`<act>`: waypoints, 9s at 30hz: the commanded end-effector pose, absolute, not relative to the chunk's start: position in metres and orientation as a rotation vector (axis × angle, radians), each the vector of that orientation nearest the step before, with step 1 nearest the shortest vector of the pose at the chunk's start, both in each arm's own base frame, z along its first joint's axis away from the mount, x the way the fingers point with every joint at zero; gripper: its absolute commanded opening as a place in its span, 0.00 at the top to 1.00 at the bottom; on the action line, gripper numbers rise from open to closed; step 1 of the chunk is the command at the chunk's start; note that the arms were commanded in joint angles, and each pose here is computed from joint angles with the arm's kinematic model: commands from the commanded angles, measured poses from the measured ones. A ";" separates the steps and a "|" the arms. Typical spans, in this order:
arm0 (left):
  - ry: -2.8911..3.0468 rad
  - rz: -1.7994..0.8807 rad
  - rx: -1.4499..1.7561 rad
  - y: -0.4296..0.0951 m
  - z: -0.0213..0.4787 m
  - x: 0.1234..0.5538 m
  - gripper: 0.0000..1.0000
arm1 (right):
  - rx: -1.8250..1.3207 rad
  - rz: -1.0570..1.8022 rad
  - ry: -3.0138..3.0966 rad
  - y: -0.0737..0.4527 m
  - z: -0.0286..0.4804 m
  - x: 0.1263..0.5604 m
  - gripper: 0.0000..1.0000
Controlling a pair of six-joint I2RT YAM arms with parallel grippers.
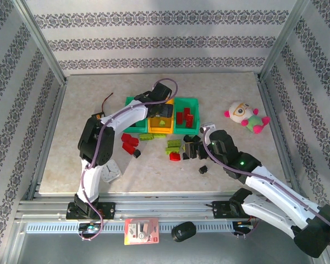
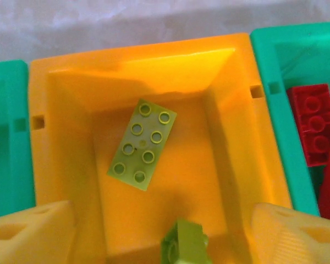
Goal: Sort the legos into containers by color
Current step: Place the lego in the container, then pick up the lego from the bottom-center of the table, then place the lego in the container, then pick up the lego from the bottom-center of the table, then place the lego in the container, then pick up the lego from the bottom-center of the table.
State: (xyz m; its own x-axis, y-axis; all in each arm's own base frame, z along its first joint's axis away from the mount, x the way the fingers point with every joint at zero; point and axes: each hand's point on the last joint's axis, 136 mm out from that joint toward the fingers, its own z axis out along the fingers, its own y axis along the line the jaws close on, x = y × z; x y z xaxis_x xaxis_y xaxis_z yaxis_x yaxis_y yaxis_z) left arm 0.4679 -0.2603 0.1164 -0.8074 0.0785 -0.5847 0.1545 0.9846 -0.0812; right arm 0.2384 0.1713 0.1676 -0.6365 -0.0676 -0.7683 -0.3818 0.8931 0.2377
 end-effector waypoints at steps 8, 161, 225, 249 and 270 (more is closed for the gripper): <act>2.197 -0.426 0.408 -0.264 0.208 0.409 0.01 | -0.172 0.323 2.431 0.158 0.134 0.249 0.14; 1.810 -0.744 0.981 -0.262 0.214 0.221 0.01 | -0.138 0.131 3.012 0.138 0.017 0.168 0.44; 1.882 -0.419 0.832 -0.199 0.202 0.225 0.01 | -0.181 0.311 2.435 0.279 0.139 0.312 0.15; 1.863 -0.464 0.868 -0.209 0.199 0.224 0.01 | 0.098 0.345 2.769 0.241 0.028 0.240 0.34; 1.862 -0.475 0.865 -0.211 0.198 0.224 0.01 | -0.046 0.135 2.849 0.227 0.008 0.240 0.44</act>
